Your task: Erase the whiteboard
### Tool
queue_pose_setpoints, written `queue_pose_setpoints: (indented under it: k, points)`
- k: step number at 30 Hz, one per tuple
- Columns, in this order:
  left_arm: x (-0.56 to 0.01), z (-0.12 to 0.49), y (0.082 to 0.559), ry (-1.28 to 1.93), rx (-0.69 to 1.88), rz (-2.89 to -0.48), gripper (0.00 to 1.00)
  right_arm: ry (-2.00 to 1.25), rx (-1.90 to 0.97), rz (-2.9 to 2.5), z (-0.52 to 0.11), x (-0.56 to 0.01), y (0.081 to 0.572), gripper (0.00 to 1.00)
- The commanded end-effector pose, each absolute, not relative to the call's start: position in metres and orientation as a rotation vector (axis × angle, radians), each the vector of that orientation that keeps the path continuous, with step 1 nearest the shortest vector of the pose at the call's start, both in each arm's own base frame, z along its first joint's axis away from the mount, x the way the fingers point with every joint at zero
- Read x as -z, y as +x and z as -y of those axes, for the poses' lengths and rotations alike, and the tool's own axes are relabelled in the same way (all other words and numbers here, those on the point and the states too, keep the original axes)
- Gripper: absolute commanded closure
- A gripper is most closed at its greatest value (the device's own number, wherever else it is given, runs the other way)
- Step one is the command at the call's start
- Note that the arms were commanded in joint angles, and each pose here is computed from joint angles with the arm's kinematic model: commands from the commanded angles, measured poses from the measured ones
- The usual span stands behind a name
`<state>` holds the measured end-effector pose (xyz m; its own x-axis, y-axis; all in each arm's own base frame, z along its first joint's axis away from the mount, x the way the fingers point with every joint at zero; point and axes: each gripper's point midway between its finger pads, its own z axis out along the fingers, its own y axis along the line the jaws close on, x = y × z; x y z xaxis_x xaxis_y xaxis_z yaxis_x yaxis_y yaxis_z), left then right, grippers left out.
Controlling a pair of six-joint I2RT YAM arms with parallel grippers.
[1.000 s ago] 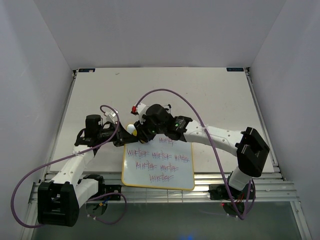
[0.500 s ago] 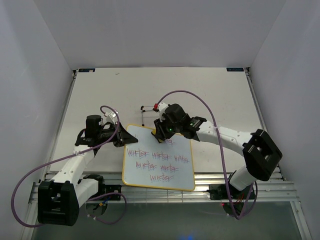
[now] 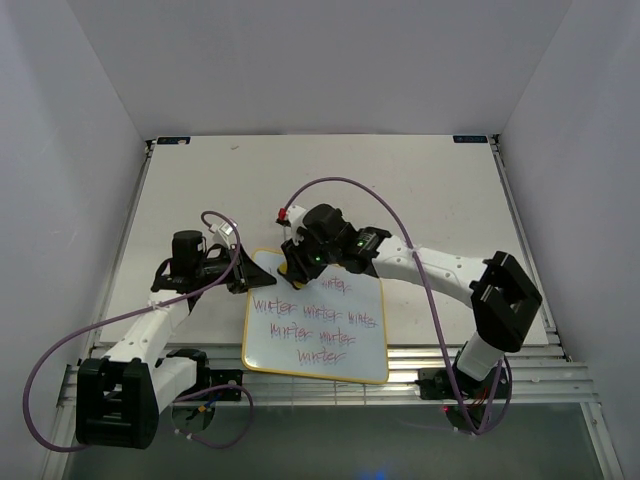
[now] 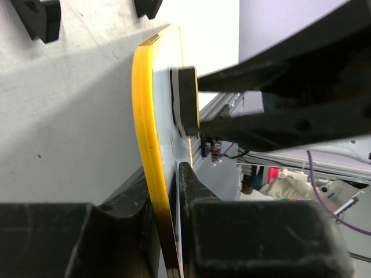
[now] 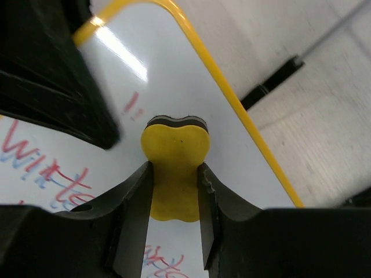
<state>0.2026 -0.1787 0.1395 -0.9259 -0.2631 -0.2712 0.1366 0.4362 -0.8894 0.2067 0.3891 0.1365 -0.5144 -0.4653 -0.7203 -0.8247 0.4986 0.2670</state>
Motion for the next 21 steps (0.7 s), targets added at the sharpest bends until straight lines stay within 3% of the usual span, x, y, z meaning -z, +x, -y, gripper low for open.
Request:
queue_pose_setpoints:
  k: [1, 8, 21]
  points:
    - [-0.175, 0.188, 0.205, 0.160, 1.550, -2.138, 0.74, -1.228, -0.905, -2.183, -0.417, -0.127, 0.176, 0.73]
    - [-0.177, 0.189, 0.203, 0.171, 1.576, -2.130, 0.65, -1.298, -0.910, -2.121, -0.445, -0.137, 0.184, 0.73]
    - [-0.186, 0.191, 0.200, 0.191, 1.615, -2.102, 0.64, -1.341, -0.844, -2.157, -0.412, -0.117, 0.178, 0.73]
